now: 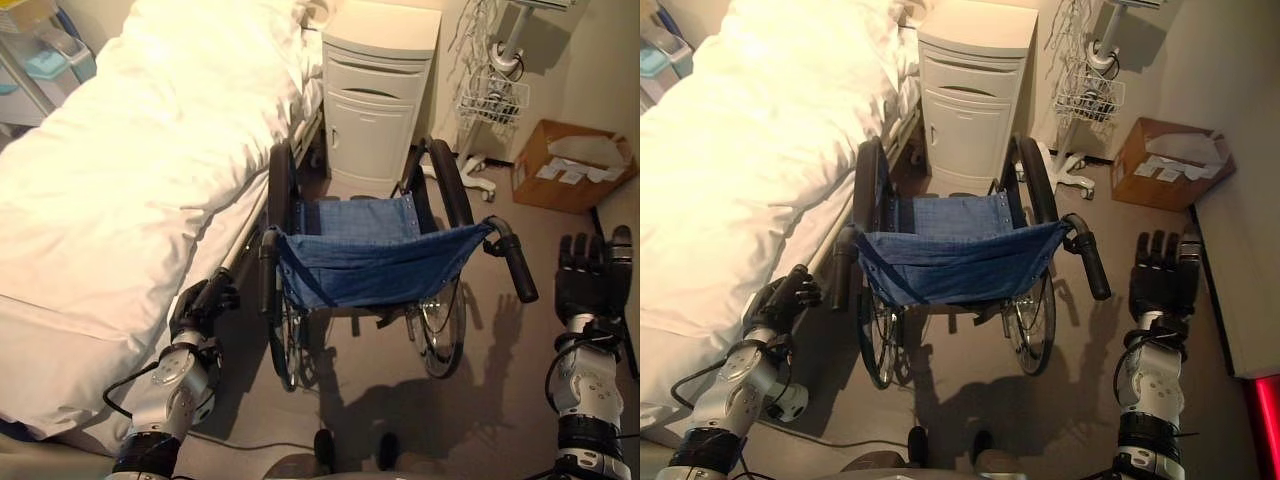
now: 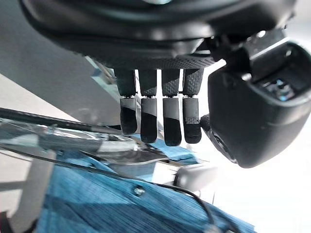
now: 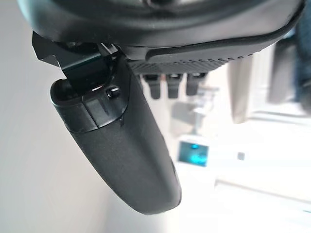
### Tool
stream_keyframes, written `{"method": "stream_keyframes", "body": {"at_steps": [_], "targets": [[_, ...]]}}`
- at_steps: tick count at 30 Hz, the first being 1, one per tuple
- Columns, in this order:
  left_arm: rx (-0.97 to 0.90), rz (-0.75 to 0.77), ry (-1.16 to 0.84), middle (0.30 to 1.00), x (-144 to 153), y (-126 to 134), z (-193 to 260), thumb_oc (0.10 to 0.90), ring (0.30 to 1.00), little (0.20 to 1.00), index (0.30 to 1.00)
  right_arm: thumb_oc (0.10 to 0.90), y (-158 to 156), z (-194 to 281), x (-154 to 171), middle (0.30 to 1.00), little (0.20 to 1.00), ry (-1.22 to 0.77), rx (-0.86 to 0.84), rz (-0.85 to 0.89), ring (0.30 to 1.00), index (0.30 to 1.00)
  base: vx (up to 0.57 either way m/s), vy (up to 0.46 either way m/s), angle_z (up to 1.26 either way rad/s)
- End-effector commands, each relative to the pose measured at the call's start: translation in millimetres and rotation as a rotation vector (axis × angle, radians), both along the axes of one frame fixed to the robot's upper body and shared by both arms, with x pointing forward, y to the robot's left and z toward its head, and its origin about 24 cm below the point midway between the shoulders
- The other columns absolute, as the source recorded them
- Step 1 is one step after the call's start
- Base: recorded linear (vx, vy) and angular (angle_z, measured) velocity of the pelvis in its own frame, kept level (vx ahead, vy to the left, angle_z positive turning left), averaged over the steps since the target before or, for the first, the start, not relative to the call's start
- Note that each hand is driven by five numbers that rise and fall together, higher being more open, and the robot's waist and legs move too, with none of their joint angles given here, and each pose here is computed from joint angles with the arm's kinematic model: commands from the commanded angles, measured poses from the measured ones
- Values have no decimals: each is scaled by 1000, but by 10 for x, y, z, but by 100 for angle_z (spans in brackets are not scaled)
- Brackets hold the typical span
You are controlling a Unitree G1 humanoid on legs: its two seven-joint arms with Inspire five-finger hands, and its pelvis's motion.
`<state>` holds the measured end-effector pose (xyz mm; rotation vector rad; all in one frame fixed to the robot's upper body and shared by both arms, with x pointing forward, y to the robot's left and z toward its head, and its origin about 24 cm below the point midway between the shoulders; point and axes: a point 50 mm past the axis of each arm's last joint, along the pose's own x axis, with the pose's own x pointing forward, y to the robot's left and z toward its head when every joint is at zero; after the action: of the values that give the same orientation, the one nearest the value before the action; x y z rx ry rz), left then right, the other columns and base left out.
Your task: Push the wheelchair next to the bed
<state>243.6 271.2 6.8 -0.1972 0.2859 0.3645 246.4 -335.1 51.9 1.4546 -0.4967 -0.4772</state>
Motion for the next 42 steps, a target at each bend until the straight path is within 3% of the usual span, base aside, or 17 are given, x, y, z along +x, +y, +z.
{"method": "stream_keyframes", "body": {"at_steps": [1, 5, 6, 7, 8, 12, 17, 23, 27, 32, 42], "targets": [[46, 52, -213, 900, 134, 159, 359, 800, 900, 900, 900, 800, -295, 297, -103, 900, 900, -119, -48, -197, 900, 900, -4, 5, -6], [33, 74, -183, 900, 94, 78, 243, 800, 900, 900, 900, 800, -380, -86, -264, 900, 900, 440, -201, -254, 900, 900, -11, 3, -6], [33, 74, -183, 900, 94, 78, 243, 800, 900, 900, 900, 800, -380, -86, -264, 900, 900, 440, -201, -254, 900, 900, -16, -9, -4], [22, 80, -163, 900, 83, 18, 179, 800, 900, 900, 900, 800, -383, -257, -329, 900, 900, 691, -299, -243, 900, 900, 0, 0, 0], [20, 80, -148, 900, 84, -11, 142, 800, 900, 900, 900, 800, -376, -347, -362, 900, 900, 807, -371, -228, 900, 900, 0, 0, 0], [5, 69, -87, 900, 57, -111, -32, 800, 900, 900, 900, 800, -233, -663, -455, 900, 900, 1083, -534, -140, 900, 900, -2, -5, -1], [21, 22, 56, 900, -51, -196, -376, 800, 900, 900, 900, 800, 141, -1140, -600, 900, 900, 1331, -788, 137, 900, 900, -1, -3, -1], [142, -83, 246, 900, -326, -200, -750, 800, 900, 900, 900, 800, 542, -1530, -804, 900, 900, 1425, -1084, 553, 900, 900, -3, 0, 9], [106, -142, 393, 900, -596, -239, -1041, 800, 900, 900, 900, 800, 734, -1653, -893, 900, 900, 1414, -1243, 769, 900, 900, -3, 7, 7], [58, -172, 540, 900, -897, -292, -1290, 800, 900, 900, 900, 800, 883, -1775, -1013, 900, 900, 1412, -1355, 937, 900, 900, 2, 21, 8], [8, -195, 688, 900, -1177, -442, -1495, 800, 900, 900, 900, 800, 1132, -1863, -1054, 900, 900, 1366, -1473, 1113, 900, 900, -5, 9, 7]]}}
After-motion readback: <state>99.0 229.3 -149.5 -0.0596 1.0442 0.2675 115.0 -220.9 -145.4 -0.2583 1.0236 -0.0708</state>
